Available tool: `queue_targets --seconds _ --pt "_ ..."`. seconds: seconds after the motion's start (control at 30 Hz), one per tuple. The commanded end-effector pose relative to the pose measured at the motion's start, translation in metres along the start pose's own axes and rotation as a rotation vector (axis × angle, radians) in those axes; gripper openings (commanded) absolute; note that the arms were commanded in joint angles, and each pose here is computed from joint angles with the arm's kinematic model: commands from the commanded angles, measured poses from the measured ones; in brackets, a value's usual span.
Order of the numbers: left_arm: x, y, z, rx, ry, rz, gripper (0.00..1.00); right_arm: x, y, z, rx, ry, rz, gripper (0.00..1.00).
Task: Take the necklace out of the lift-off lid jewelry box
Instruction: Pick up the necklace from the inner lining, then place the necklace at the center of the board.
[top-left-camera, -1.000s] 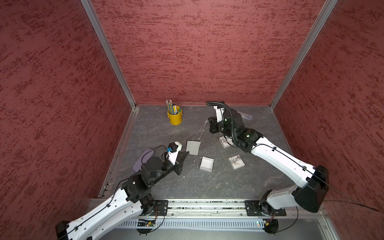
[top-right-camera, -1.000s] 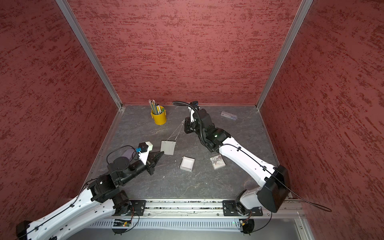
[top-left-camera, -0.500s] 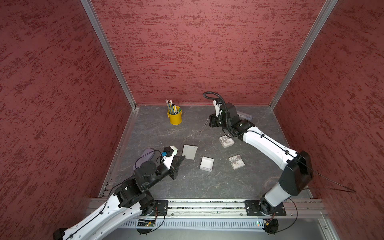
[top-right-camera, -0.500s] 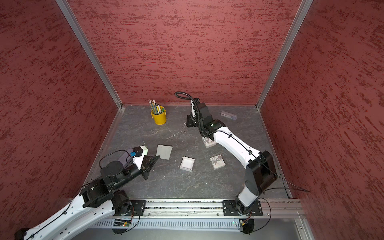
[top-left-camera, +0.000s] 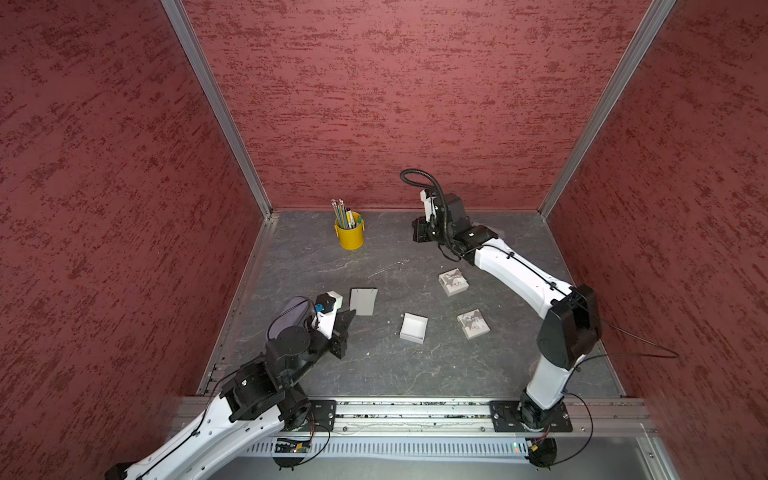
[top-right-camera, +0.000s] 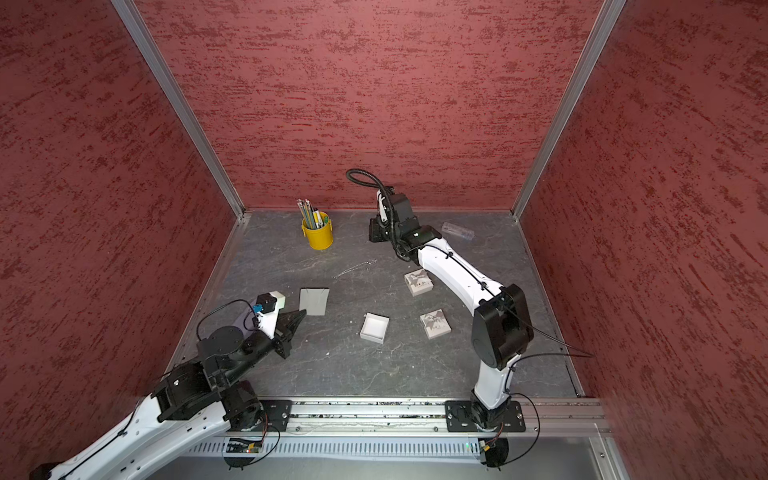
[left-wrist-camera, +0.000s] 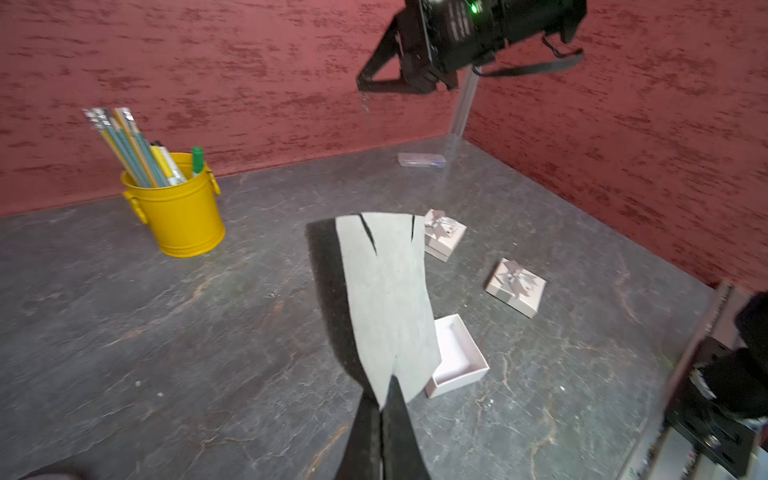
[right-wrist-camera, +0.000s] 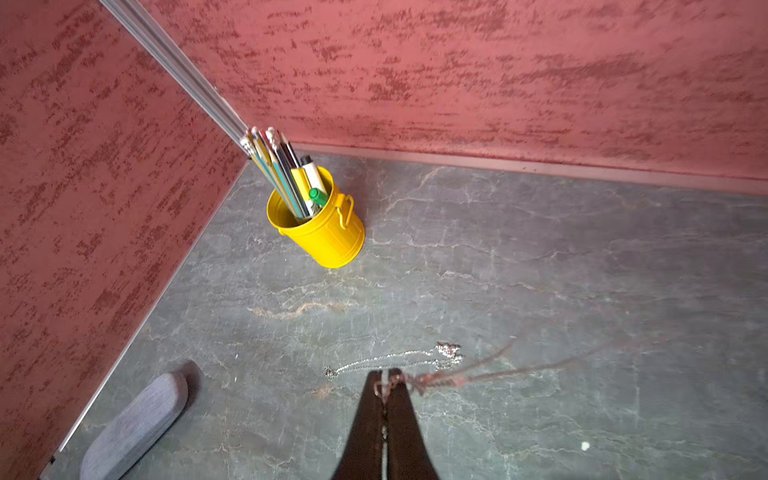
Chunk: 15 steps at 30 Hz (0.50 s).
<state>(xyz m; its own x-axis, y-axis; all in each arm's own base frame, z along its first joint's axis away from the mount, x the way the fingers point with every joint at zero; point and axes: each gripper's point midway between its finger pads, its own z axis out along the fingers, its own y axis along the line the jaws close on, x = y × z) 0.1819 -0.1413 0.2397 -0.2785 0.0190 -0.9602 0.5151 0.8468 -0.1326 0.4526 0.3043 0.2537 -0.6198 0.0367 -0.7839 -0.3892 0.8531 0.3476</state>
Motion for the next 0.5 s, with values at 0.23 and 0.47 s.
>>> queue_targets --seconds 0.23,0.47 --pt "-0.016 0.034 -0.023 -0.157 -0.117 -0.083 0.00 0.076 0.128 0.037 -0.303 0.149 -0.016 0.00" --pt "-0.003 0.035 -0.016 -0.168 -0.076 -0.107 0.00 0.133 0.161 0.060 -0.424 0.266 0.019 0.00"
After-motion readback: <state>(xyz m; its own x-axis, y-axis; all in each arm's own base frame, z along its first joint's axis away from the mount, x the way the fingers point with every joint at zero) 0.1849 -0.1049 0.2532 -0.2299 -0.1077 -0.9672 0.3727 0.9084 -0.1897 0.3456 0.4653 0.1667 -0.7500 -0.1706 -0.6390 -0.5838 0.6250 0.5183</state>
